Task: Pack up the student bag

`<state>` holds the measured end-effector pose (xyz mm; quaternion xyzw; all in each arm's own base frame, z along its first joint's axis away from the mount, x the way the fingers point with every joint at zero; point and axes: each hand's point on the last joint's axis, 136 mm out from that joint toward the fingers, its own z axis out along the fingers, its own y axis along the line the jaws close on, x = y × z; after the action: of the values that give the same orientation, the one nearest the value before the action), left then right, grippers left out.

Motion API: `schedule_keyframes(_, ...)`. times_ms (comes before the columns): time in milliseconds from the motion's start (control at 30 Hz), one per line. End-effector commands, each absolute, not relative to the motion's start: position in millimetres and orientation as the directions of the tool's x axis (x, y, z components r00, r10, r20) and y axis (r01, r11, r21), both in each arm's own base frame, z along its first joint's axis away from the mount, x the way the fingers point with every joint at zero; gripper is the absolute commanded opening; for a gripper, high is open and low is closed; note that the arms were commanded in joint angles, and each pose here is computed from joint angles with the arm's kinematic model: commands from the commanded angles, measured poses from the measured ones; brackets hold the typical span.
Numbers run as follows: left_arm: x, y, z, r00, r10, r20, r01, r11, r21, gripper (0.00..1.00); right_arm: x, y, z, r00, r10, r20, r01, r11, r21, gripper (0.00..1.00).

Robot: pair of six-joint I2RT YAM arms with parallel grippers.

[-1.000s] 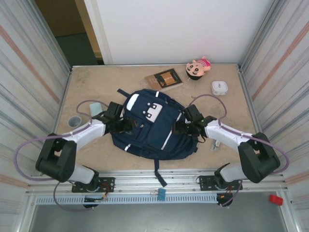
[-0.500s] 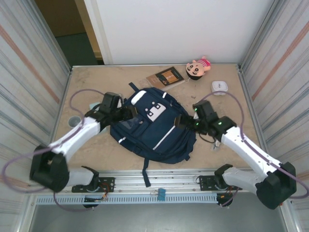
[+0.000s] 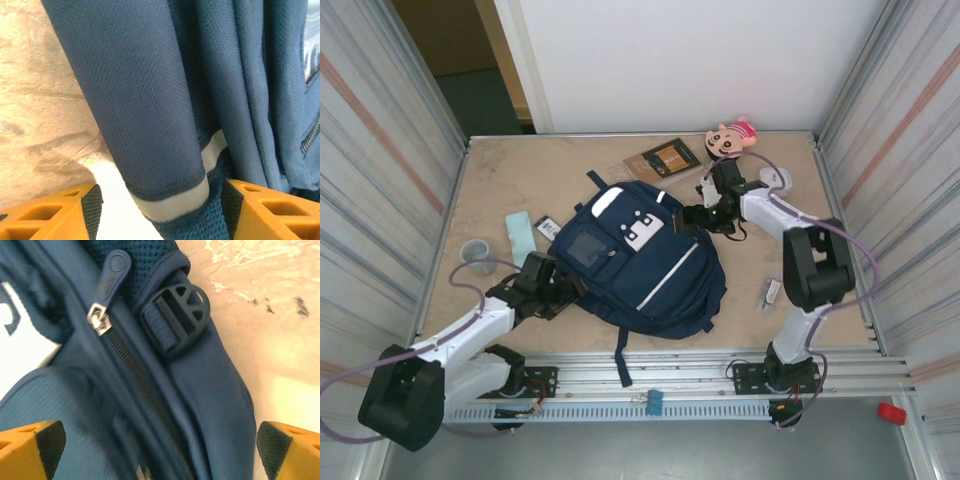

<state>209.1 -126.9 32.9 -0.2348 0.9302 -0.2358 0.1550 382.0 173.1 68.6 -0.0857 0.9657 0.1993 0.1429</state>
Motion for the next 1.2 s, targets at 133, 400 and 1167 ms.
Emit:
schedule_keyframes(133,242.1,-143.7,40.7,-0.801,-0.564,-0.201,-0.344,0.708,-0.616,0.65,372.6,203.7,43.8,-0.932,-0.235,-0.275,-0.336,0.845,0.417,0.82)
schedule_keyframes(400,253.9,-157.0,94.3,-0.81,-0.437,-0.391,-0.147,0.797,-0.585,0.06,340.6,214.2,81.4,-0.934,-0.149,-0.325,-0.308,0.796,0.521,0.11)
schedule_keyframes(1167,401.3,-185.9,191.5,-0.813,-0.221,-0.539,0.121,0.842,-0.527,0.02,332.8,181.8,176.6,-0.815,0.444,-0.372,0.125,0.762,0.636,0.0)
